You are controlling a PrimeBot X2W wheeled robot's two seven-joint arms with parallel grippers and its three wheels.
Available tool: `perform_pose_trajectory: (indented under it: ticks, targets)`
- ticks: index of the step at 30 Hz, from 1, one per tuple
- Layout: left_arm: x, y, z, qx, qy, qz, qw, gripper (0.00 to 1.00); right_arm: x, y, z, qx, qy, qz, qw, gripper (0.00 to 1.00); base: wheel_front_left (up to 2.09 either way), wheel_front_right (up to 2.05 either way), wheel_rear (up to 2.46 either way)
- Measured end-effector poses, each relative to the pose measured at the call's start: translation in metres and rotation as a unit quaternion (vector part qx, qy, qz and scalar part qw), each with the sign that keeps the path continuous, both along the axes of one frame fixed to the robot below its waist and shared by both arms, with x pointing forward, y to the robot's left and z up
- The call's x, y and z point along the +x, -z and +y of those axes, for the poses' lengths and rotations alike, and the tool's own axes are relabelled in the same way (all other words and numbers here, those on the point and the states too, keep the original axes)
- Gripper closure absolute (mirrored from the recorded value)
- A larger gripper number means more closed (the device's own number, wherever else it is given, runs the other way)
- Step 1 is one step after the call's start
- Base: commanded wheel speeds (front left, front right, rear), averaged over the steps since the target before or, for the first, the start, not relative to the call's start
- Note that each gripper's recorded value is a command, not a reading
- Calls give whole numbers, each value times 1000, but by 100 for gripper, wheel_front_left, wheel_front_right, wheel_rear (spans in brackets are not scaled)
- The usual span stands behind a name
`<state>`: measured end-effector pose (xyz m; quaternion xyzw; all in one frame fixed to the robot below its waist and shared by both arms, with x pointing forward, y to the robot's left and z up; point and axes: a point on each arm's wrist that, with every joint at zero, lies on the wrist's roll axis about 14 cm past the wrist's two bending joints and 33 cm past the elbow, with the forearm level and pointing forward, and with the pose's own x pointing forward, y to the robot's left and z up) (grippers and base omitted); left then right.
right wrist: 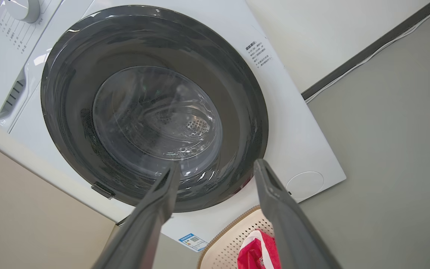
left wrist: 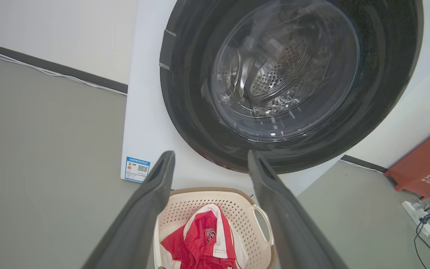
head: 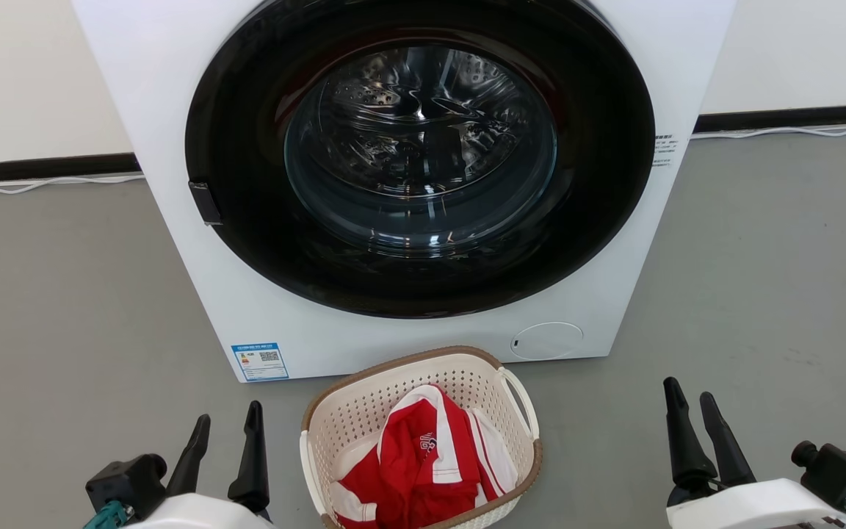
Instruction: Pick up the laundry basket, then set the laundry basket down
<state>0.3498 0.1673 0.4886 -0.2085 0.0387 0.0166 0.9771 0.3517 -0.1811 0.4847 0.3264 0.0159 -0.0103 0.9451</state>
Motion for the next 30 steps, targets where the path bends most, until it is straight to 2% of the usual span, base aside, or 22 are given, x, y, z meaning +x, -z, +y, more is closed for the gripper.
perform_pose_trajectory:
  ticks: [19,30]
  targets:
    - [-8,-13,-6,126,12,-39,991,0,-4,-11,8,-111,-18,-29,993,0,0,0,0]
    - [-10,-28,-13,193,17,-76,978,0,-4,-18,15,-173,-31,-49,983,0,0,0,0]
